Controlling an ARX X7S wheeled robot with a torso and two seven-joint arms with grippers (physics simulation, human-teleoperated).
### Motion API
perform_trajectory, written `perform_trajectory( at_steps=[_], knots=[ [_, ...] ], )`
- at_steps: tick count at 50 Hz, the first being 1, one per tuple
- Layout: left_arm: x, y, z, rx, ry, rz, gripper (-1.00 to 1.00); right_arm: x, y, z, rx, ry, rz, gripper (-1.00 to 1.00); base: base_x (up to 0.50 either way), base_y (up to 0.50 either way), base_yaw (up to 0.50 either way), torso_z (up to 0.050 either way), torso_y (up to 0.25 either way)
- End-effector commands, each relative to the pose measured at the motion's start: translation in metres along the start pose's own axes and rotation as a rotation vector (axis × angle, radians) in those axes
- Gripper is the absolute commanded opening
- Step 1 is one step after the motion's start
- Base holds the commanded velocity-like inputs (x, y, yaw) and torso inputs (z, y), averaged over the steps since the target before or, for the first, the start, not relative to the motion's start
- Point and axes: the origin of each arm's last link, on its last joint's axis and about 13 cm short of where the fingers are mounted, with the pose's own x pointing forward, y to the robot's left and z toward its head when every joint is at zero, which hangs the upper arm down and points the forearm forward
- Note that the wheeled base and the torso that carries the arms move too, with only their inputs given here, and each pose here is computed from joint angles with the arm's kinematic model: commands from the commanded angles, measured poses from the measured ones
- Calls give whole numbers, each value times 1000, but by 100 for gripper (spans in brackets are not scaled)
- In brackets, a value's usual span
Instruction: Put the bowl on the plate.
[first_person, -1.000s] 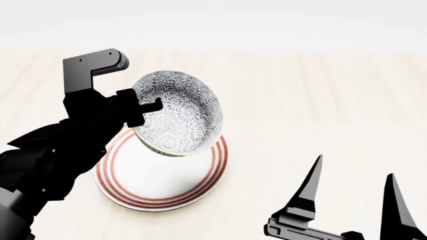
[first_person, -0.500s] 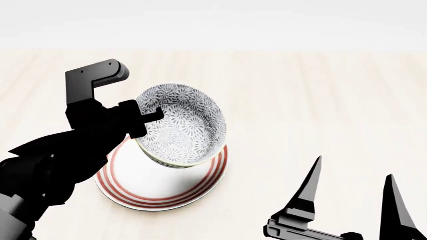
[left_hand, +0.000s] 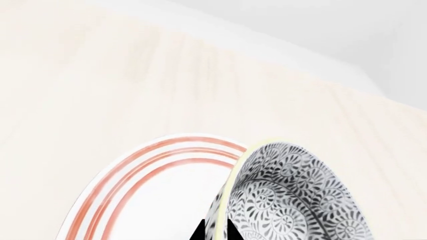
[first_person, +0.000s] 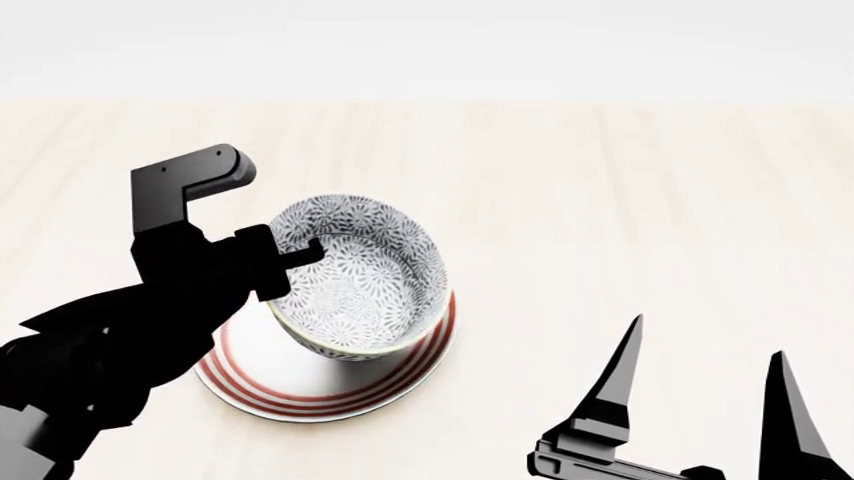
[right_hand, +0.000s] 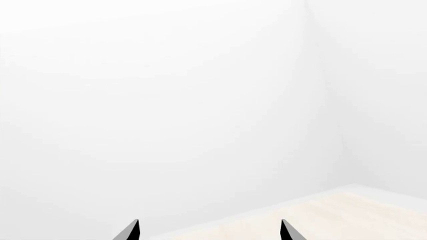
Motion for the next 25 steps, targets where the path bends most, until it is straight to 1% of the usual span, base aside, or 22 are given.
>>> perform_trajectory(
  at_steps=[1,12,18,19,21,23,24,25],
  knots=[
    [1,-2,-5,-20,9,-13,-100,0,0,0,-4,-5,1,100,0,0,0,0,0],
    [1,2,-13,-36,33,-3,-100,0,-1,0,-5,-4,2,100,0,0,0,0,1],
    [1,4,-14,-35,27,2,-100,0,-1,-1,-5,-3,3,100,0,0,0,0,0],
    [1,4,-14,-17,17,6,-100,0,0,0,-5,-1,3,100,0,0,0,0,0],
    [1,5,-12,-17,12,14,-100,0,0,0,-5,-2,5,100,0,0,0,0,0],
    [2,6,-11,4,-1,21,-100,0,0,1,-6,-3,5,100,0,0,0,0,0],
    [2,6,-10,17,-12,27,100,0,0,1,-6,-4,5,100,0,0,0,0,0],
    [2,7,-10,22,-14,31,100,0,0,1,-6,-4,5,100,0,0,0,0,0]
  ],
)
